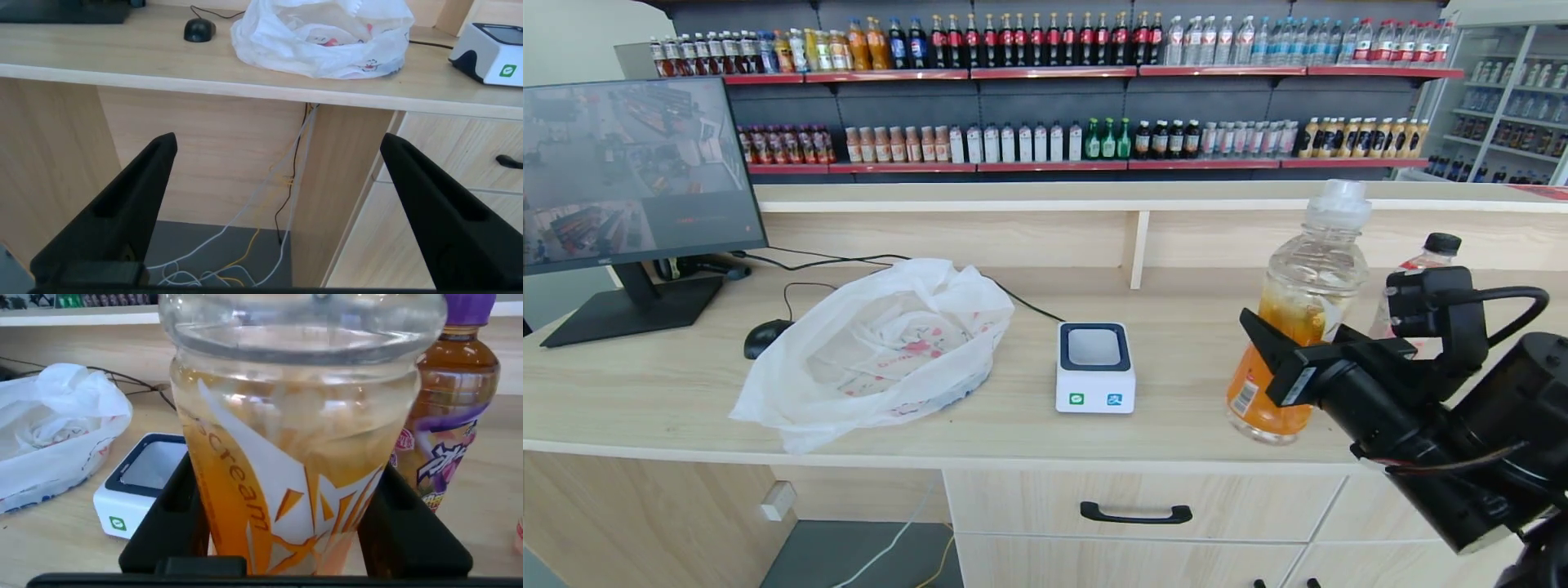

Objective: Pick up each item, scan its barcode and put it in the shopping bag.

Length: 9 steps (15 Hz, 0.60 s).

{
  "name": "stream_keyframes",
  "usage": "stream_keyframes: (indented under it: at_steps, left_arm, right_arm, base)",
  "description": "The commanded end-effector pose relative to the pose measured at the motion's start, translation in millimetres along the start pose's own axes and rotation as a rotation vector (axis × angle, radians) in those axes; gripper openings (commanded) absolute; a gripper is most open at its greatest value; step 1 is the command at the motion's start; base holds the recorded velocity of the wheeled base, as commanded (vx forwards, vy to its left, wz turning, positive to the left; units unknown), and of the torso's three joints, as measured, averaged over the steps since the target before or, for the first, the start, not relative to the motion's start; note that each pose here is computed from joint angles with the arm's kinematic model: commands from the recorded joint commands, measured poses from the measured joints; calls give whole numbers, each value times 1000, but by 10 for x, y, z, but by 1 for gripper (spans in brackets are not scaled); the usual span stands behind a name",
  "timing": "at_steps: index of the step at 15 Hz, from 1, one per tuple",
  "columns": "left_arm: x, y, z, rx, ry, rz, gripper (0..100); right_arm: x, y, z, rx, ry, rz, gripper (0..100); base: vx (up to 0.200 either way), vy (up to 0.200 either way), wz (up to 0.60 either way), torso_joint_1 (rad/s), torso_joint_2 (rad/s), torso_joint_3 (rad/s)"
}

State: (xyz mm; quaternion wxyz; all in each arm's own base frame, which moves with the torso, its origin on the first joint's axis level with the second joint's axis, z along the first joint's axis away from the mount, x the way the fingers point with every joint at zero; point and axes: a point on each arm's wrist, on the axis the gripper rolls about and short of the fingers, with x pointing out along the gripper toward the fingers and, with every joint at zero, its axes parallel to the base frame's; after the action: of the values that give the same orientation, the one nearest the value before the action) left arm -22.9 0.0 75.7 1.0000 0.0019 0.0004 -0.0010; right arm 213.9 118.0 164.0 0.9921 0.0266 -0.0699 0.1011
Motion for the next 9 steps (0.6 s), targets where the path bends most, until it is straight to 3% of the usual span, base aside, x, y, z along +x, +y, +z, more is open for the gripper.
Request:
stream_keyframes:
  at_steps: [1, 9]
  left_arm:
    - [-1, 0, 1, -1, -1, -1, 100]
    - [-1, 0, 1, -1, -1, -1, 100]
  right_arm:
    - [-152, 36, 116, 15, -34, 36, 0]
    - [-649, -19, 238, 30, -75, 223, 0]
  base:
    - [0, 0, 0, 0, 0, 0]
    - [0, 0, 0, 0, 0, 0]
